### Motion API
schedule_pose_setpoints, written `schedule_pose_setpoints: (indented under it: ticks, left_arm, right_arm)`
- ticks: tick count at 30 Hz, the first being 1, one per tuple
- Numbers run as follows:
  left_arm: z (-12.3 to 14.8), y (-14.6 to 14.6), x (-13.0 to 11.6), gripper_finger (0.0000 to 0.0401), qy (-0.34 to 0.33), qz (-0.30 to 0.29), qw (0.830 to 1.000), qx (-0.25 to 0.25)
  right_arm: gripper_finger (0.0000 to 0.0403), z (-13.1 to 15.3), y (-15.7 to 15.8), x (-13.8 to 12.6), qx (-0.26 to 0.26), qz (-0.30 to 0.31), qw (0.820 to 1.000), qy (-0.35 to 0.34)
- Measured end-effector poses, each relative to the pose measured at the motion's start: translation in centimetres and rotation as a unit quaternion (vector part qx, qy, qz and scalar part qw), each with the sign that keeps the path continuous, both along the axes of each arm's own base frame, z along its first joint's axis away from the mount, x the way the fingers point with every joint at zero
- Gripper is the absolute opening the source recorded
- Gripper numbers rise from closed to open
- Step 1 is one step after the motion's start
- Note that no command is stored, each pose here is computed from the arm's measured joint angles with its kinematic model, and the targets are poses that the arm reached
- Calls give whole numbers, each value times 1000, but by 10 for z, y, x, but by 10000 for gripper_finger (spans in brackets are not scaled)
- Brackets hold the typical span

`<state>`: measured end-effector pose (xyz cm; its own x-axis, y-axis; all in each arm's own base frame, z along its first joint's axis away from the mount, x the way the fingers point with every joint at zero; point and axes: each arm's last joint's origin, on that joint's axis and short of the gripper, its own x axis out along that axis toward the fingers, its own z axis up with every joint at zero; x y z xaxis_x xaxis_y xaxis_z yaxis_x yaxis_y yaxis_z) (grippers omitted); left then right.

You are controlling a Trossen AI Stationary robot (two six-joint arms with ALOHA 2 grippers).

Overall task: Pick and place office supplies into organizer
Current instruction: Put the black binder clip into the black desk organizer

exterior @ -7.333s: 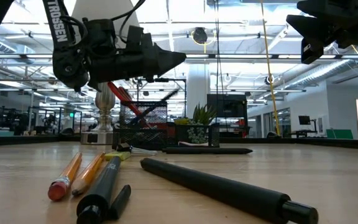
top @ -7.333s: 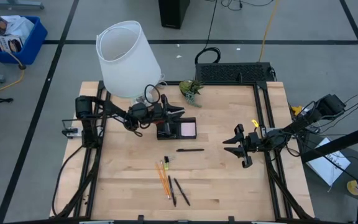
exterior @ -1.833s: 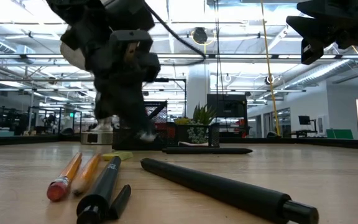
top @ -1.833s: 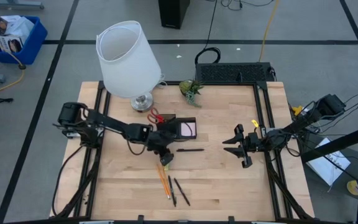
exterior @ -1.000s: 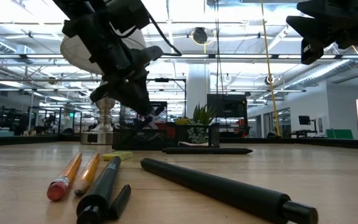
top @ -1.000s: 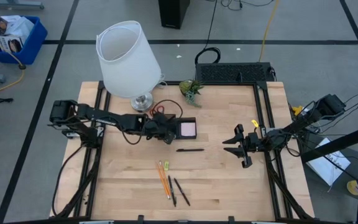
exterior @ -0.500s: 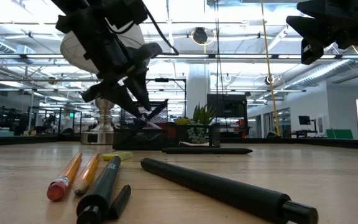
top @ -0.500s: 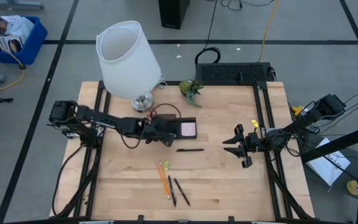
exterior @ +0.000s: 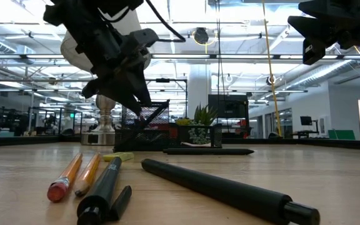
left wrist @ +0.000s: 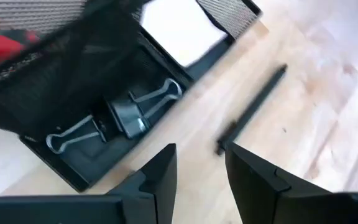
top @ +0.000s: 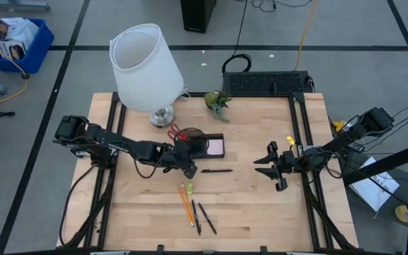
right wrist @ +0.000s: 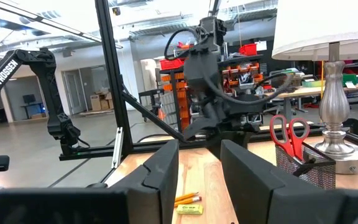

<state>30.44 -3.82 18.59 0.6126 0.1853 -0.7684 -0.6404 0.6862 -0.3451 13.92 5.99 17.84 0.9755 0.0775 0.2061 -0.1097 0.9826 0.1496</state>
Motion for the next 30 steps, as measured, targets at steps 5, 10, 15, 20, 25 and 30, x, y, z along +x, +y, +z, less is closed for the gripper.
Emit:
schedule_pose_setpoints:
  ticks: [5,10,15,20,25,30]
  left_arm:
    - [0,-8,-1,140,-3,0,1000,5]
    - [-3,-23,-8,141,29,-30,999,-14]
    - [-8,-24,-16,154,83,-106,991,25]
    - [-10,-21,-19,171,100,-74,992,11]
    - [-15,-19,-19,173,104,23,992,-68]
    - [-16,-20,-17,178,89,81,986,-112]
  right_arm:
    - [116,0,0,0,0,0,1000,0]
    - [116,0,0,0,0,0,1000,0]
    - [116,0,0,0,0,0,1000,0]
    - [116,0,0,0,0,0,1000,0]
    - [116,0,0,0,0,0,1000,0]
    - [116,0,0,0,0,0,1000,0]
